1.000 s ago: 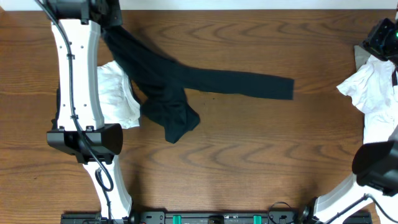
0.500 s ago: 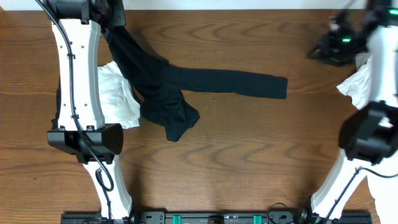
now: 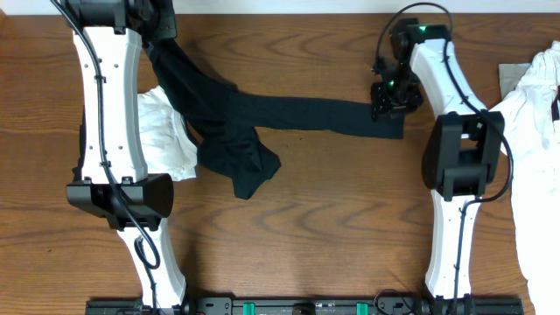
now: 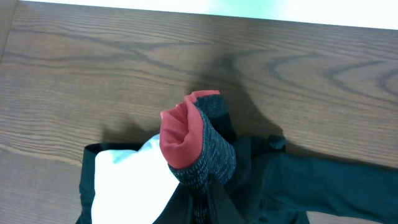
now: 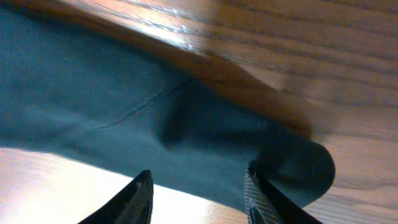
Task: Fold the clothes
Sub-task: 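Move the right gripper to the pant leg ends and grasp them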
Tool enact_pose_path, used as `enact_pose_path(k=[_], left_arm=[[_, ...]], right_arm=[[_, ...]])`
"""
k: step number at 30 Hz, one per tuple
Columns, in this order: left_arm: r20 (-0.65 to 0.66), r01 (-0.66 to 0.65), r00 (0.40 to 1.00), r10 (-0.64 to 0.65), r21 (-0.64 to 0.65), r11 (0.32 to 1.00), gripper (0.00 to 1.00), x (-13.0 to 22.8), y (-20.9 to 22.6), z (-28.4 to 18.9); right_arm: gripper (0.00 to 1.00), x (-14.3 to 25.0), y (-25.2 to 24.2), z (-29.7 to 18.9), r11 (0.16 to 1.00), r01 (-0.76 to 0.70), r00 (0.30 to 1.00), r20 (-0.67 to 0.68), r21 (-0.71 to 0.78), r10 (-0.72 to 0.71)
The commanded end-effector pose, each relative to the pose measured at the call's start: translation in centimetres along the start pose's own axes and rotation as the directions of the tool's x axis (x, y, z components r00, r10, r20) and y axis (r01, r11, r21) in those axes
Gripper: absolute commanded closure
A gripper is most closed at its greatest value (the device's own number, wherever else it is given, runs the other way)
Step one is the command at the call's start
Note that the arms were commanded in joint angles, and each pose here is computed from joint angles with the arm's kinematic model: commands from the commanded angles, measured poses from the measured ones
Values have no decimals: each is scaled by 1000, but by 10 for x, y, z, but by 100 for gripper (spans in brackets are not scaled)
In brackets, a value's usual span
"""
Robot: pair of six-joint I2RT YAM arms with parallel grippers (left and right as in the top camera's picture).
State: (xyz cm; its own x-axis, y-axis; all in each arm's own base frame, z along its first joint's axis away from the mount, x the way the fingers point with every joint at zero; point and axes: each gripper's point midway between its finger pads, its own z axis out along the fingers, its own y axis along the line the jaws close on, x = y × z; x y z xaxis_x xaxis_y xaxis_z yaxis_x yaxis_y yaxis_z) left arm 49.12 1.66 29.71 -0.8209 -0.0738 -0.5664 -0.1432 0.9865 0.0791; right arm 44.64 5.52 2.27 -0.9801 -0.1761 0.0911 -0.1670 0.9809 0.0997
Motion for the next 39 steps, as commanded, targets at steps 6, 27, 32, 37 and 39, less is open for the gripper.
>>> enact_pose_path(k=[6,27,32,37,39], left_arm=[[-10,-9,1000,9,7,1000,94,1,-3,5],[-28,-15,1000,15,6,1000,94,7,-1,-4],[-27,-15,1000,15,6,1000,94,8,0,-4],[-26,-15,1000,15,6,1000,94,7,0,-4],[-25,-15,1000,15,6,1000,93,7,-1,-4]], right_arm=[[53,11,5,-3,981,177,983,-66,83,-172],[41,32,35,-104,970,219,964,134,102,-231],[43,32,30,-56,968,224,967,95,111,-235],[43,35,20,-29,971,212,971,83,114,-222],[43,33,17,-22,971,211,971,92,116,-222]])
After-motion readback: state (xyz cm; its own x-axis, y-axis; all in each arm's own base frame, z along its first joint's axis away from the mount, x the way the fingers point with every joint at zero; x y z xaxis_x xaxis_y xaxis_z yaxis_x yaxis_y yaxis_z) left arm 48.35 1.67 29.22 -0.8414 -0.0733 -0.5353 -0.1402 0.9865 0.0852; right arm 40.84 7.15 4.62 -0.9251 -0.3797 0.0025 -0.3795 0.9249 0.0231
